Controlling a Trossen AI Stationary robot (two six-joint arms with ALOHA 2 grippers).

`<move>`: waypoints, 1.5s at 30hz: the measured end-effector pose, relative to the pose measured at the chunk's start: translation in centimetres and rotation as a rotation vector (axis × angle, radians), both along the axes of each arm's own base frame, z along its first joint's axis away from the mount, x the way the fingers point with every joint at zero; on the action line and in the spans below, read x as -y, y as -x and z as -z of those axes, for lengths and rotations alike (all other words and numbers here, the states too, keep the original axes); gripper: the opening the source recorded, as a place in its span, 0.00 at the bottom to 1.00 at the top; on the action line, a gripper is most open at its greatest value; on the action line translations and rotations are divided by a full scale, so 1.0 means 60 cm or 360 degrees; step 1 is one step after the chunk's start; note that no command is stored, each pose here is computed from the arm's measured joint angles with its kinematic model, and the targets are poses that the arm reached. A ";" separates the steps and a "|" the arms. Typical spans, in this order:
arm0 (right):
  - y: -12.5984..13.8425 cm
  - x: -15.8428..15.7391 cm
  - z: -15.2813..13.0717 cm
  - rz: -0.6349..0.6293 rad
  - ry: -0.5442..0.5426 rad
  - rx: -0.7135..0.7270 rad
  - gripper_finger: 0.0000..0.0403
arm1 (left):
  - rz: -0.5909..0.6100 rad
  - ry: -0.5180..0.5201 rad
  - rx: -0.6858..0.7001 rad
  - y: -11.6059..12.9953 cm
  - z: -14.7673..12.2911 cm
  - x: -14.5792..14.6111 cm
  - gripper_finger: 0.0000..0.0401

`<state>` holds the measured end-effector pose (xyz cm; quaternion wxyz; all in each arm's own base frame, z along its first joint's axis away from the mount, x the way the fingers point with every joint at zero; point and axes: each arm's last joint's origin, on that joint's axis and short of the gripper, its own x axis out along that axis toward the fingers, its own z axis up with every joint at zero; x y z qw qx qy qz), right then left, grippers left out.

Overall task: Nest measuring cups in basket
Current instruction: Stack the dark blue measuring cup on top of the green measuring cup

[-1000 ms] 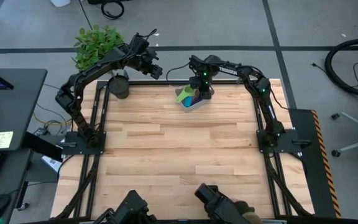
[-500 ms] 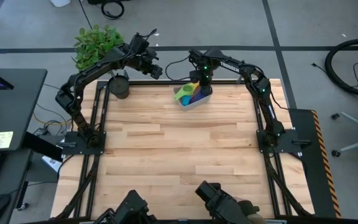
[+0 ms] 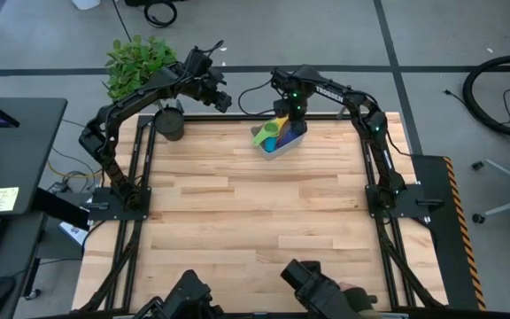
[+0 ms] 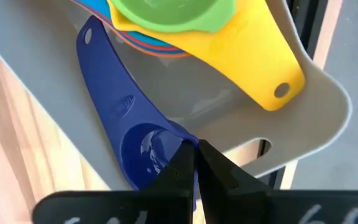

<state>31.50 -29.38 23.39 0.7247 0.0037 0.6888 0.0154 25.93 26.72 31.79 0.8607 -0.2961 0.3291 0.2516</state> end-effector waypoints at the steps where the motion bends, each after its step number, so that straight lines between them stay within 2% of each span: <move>1: 0.001 0.000 -0.001 0.0000 0.0008 -0.0007 0.02 | 0.0000 -0.0001 0.0001 0.000 0.000 0.000 0.35; 5: 0.001 0.001 -0.013 0.0002 0.0035 0.0004 0.02 | 0.0000 -0.0006 0.0006 0.000 -0.001 0.000 0.35; 18: 0.007 0.015 -0.097 0.0007 0.0185 0.0158 0.02 | 0.0000 -0.0012 0.0012 -0.001 -0.001 -0.001 0.35; 23: -0.005 0.016 -0.115 -0.0081 0.0187 0.0362 0.02 | 0.0000 -0.0013 0.0014 -0.001 -0.001 -0.001 0.35; 33: -0.049 -0.003 -0.116 -0.0216 0.0109 0.0669 0.02 | -0.0001 -0.0052 0.0049 -0.004 -0.005 -0.004 0.35; 41: -0.059 -0.011 -0.093 -0.0232 -0.0004 0.0714 0.02 | -0.0005 -0.0068 0.0068 -0.005 -0.007 -0.005 0.35; 45: -0.064 -0.007 -0.075 -0.0244 0.0004 0.0729 0.02 | -0.0009 -0.0065 0.0072 -0.005 -0.007 -0.006 0.35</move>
